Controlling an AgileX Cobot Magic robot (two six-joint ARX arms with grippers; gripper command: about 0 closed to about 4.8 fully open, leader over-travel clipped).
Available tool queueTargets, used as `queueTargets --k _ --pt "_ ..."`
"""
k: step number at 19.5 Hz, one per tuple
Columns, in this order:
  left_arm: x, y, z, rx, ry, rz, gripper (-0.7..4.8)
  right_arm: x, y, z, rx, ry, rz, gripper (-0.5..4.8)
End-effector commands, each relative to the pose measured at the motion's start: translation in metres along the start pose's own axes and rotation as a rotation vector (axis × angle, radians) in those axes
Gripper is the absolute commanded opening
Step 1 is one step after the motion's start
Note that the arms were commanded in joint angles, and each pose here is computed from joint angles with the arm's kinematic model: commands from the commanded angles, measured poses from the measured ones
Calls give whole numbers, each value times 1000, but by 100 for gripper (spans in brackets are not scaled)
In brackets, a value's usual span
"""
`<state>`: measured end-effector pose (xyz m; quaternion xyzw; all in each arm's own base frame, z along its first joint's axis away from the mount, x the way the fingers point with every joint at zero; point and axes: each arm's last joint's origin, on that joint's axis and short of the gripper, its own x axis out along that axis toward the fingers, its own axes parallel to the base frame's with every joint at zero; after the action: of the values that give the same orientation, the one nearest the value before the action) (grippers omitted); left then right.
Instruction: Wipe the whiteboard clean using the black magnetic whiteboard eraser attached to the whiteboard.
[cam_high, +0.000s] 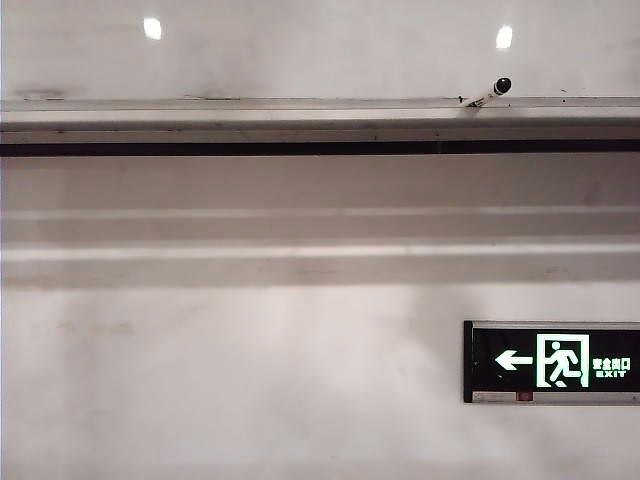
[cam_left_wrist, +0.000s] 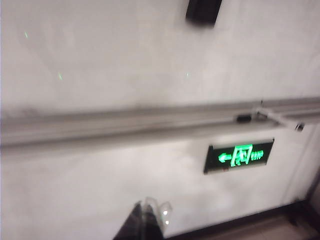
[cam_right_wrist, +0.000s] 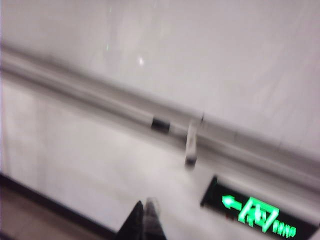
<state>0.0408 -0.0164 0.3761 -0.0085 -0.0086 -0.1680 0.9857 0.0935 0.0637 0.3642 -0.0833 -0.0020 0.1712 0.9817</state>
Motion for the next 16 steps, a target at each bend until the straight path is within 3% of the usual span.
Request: queueTargets --k 1,6,10,16 --pt "20 -3 -29 -16 -6 -11 -6 -1 4 -28 -1 25 3 -1" --pt "47 -7 -80 -13 30 -62 -6 4 8 -65 10 122 -102 8" --pt "60 -12 -119 -22 56 -172 -6 4 11 -71 -4 158 -44 10" --pt "67 -11 -145 -30 7 -131 -6 4 11 -70 -2 153 -45 10"
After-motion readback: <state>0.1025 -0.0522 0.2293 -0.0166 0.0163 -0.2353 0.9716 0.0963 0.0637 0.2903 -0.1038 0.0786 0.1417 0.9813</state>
